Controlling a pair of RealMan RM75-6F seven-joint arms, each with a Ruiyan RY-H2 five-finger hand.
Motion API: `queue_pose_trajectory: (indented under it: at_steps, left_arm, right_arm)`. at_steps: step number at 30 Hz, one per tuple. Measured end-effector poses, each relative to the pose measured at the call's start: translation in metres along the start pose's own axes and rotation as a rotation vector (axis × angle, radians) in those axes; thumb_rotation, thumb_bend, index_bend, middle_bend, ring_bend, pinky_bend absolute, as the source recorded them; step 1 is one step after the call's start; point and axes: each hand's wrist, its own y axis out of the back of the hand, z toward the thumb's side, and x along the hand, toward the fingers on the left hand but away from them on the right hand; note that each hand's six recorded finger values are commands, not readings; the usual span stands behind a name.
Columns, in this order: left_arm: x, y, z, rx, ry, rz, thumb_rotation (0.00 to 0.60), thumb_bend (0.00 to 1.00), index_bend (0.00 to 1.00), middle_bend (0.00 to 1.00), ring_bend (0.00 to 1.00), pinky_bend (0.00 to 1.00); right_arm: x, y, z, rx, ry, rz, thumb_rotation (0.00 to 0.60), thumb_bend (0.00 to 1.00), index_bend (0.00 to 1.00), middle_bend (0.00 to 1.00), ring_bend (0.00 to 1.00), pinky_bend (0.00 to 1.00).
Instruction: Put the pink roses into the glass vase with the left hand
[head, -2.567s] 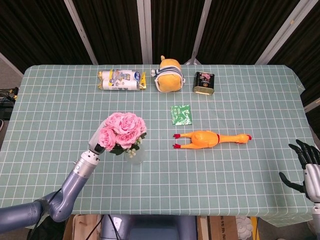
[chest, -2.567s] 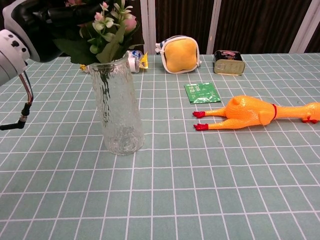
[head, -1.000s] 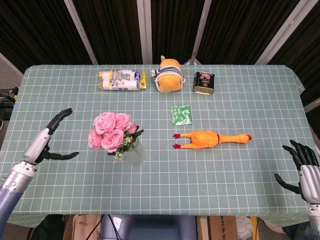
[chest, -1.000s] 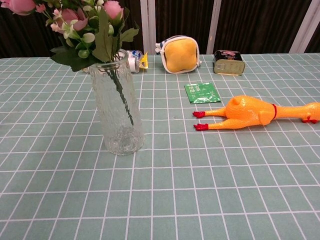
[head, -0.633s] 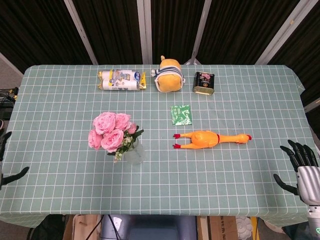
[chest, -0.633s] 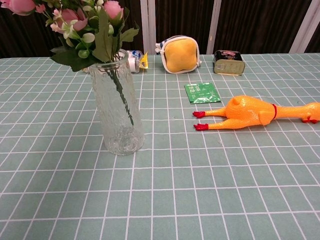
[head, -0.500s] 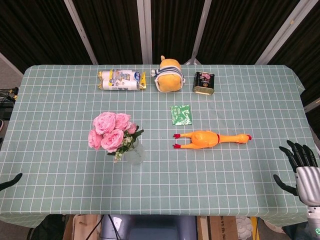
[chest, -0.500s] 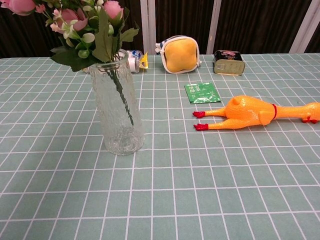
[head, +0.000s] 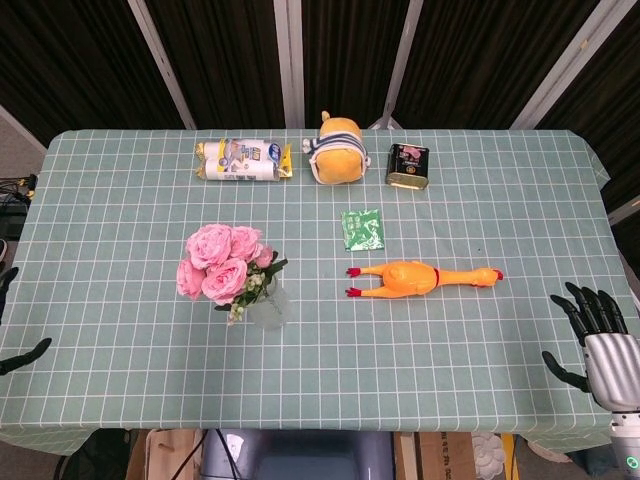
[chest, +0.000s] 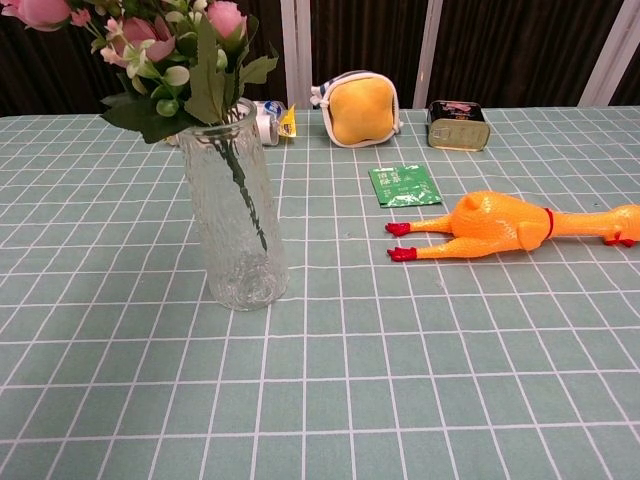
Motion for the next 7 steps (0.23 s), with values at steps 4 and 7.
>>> queue_pose_trajectory:
  at_steps: [4,7]
  left_arm:
    - [0.009,-0.011,0.011,0.008,-0.046,-0.023,0.600,0.20,0.10,0.03,0.00,0.00]
    - [0.014,-0.020,0.017,0.022,-0.067,-0.046,0.600,0.20,0.10,0.03,0.00,0.00]
  right_arm:
    - [0.001,0.001,-0.003,0.003,-0.007,0.001,0.600,0.28,0.19,0.08,0.04,0.00]
    - [0.002,0.000,-0.005,0.007,-0.017,0.007,0.600,0.28,0.19,0.08,0.04,0.00]
